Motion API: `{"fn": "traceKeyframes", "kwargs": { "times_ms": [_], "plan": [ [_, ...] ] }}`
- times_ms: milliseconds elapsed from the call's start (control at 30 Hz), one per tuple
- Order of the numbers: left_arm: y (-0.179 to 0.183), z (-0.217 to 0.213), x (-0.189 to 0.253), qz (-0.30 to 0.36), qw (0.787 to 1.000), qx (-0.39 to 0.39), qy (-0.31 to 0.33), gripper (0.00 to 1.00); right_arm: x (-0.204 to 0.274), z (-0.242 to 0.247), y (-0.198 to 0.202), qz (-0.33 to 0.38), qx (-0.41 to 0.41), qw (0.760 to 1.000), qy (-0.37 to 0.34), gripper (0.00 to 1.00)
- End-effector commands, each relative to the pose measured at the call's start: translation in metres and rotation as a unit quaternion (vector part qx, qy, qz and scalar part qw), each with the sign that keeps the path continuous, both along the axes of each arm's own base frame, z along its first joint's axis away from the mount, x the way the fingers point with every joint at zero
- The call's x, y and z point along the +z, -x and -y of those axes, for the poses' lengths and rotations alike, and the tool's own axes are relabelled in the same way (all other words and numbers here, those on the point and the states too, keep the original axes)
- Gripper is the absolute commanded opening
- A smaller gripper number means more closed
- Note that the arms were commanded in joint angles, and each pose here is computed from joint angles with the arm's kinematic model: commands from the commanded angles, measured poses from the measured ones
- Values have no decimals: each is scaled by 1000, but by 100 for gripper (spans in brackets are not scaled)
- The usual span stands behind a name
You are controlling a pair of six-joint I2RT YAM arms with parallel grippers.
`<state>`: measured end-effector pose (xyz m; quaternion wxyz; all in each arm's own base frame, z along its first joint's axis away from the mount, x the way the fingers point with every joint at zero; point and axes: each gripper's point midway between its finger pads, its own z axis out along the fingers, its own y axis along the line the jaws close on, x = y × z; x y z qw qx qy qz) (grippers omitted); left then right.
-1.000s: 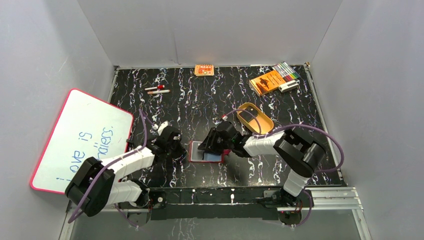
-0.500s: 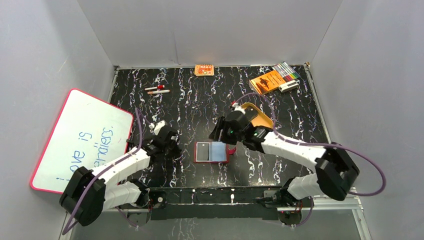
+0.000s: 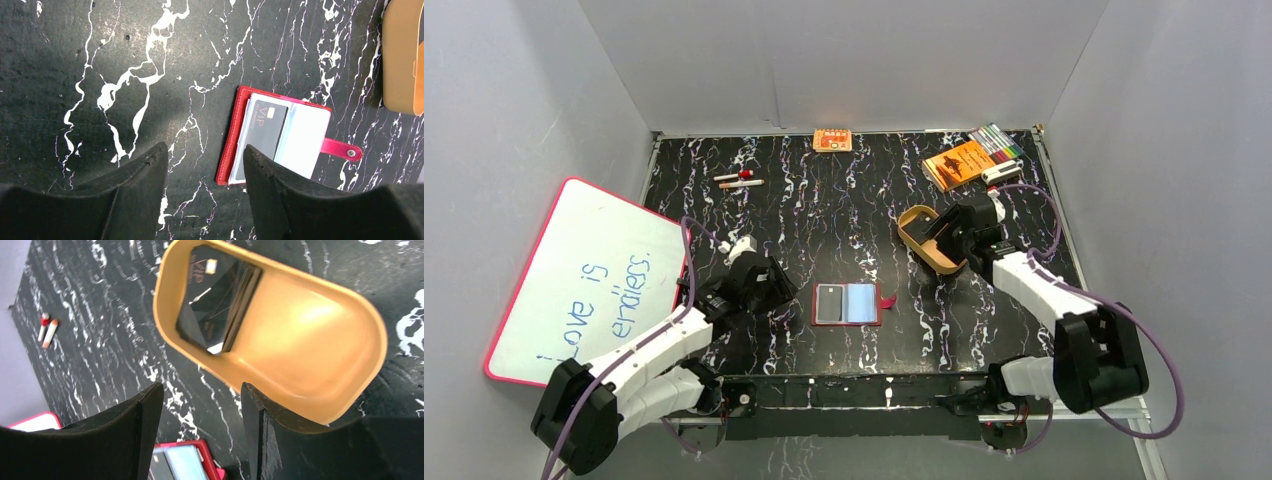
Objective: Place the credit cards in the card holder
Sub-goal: Pick up the credit card from the storage box.
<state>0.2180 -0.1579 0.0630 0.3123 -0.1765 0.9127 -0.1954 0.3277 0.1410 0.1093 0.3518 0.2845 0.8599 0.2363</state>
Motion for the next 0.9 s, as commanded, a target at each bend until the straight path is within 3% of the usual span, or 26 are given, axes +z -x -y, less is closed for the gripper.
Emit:
{"fn": "traceKeyframes", "kwargs": {
  "times_ms": [0,300,867],
  "plan": [
    [2,1,3,12,1000,-11,4,56,1,7,-26,11,-33,999,-36,66],
    [6,2,-17,-13,1000,-14,-3,54,-20,5,-54,12,-19,996,-87,67],
    [10,-1,-27,-32,999,-1,-8,51,-58,7,-60,-34,-21,997,-70,60]
  ]
}}
